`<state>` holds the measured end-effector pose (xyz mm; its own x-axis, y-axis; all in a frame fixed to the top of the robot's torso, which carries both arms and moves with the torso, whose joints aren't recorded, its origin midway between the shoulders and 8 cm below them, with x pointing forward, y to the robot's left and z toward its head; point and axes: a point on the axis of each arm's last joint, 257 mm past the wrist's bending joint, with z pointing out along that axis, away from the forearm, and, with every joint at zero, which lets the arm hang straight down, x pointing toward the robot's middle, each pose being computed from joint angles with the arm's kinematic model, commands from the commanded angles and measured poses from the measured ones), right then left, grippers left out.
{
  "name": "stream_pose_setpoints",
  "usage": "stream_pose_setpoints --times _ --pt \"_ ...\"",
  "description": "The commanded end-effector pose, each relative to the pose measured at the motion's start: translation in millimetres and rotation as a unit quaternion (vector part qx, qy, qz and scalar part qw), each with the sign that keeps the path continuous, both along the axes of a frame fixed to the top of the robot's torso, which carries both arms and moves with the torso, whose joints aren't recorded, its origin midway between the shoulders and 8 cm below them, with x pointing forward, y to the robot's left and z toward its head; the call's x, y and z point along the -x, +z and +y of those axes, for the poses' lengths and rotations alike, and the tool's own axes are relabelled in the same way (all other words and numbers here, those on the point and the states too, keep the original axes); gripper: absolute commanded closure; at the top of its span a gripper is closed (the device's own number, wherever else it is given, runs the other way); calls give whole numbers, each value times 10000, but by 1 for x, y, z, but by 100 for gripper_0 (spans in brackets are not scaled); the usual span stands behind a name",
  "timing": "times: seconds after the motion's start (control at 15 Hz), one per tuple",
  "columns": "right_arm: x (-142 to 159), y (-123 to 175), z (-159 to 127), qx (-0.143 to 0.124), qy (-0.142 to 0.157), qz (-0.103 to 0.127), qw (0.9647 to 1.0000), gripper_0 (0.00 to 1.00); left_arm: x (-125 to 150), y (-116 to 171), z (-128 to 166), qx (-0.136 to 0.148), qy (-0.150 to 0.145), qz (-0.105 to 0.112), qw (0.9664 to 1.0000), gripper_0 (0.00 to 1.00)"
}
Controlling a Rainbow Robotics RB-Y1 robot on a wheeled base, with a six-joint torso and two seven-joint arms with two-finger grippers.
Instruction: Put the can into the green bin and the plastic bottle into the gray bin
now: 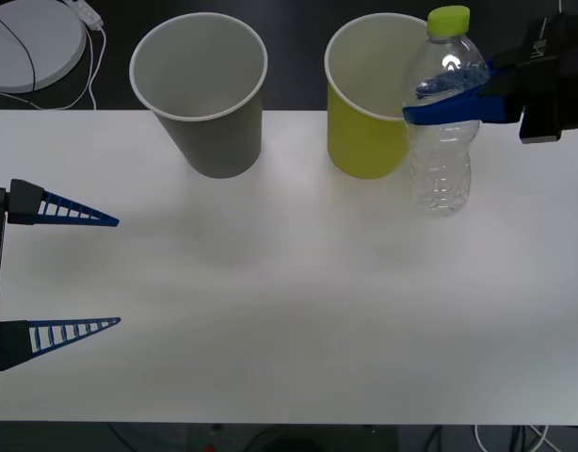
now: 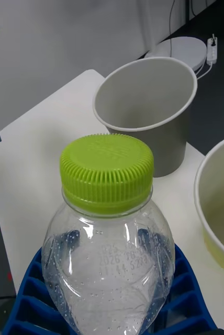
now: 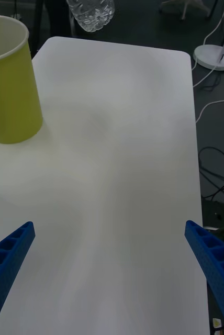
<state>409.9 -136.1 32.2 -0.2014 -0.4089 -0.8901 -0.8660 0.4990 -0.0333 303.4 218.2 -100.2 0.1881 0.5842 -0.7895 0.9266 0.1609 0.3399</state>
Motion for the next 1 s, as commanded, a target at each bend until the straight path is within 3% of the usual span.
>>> stream_pose_setpoints --times 0.07,0.67,1.0 --pt "-18 8 9 37 37 28 10000 100 0 0 0 0 0 0 10000 0" --pt "-77 27 52 165 69 202 9996 100 0 0 0 0 0 0 10000 0" --pt "-102 37 76 425 34 222 9988 100 0 0 0 0 0 0 10000 0"
